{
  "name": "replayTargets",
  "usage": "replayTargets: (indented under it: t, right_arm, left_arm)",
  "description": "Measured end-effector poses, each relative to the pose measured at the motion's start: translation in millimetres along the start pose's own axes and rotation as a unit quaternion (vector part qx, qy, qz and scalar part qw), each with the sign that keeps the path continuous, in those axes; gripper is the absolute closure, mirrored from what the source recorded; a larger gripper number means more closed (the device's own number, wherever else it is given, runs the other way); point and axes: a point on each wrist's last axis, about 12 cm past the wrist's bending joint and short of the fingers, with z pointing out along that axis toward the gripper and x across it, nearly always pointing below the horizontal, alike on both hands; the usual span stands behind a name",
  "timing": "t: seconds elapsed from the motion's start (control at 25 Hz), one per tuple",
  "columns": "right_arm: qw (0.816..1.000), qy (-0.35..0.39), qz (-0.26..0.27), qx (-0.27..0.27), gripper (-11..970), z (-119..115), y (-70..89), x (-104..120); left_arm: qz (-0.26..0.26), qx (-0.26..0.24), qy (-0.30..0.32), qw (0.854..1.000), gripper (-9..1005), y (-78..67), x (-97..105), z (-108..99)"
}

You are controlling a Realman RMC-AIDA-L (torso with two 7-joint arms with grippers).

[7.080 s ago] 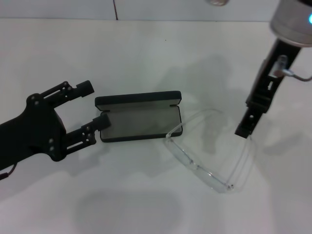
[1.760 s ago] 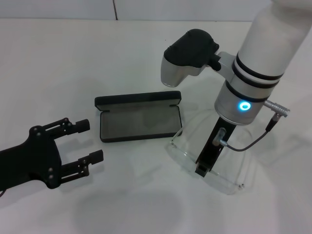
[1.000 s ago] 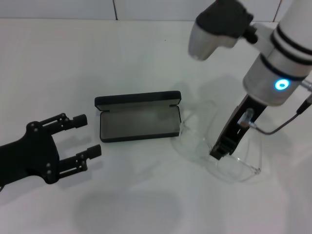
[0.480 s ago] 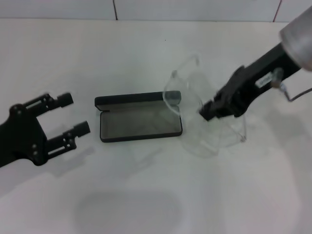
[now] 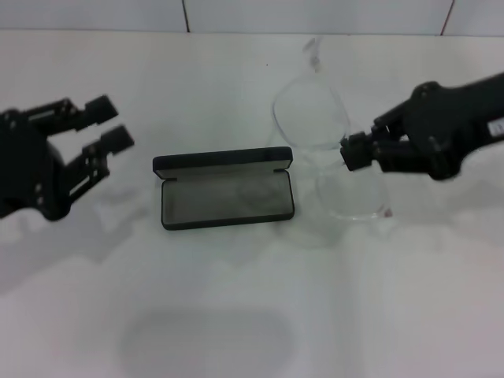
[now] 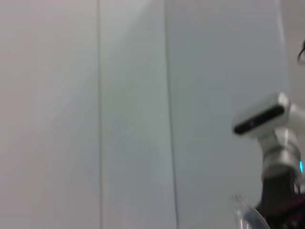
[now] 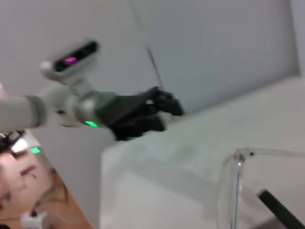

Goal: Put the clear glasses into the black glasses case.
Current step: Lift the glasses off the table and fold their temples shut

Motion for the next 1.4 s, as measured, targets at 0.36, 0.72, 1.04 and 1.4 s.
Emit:
replayTargets:
  t: [0.36,0.72,1.04,1.4]
  right_arm:
    - [0.984,-0.126,-0.033,-0.121,897,0.6,8.9,36.3]
    - [0.978,-0.133,0.0,-0.162,898,23.9,5.8,52.5]
    - [0.972,-0.122,-0.014,-0.201,898,47.5,6.2,39.1]
    - [0.971,-0.125,-0.031,-0.202,898,51.2,4.6,31.7]
  left_arm:
    - [0.037,0.067,-0.084,0.993,850,18.0,-27.2,48.2]
    - [0.045,0.128,-0.095,0.986,929,24.5,-35.8,93.0]
    - [0.029,0.168,-0.068,0.983,928,12.9,-24.5,111.4]
    - [-0.004,0.182,-0.053,0.982,928,2.5,-11.2,110.7]
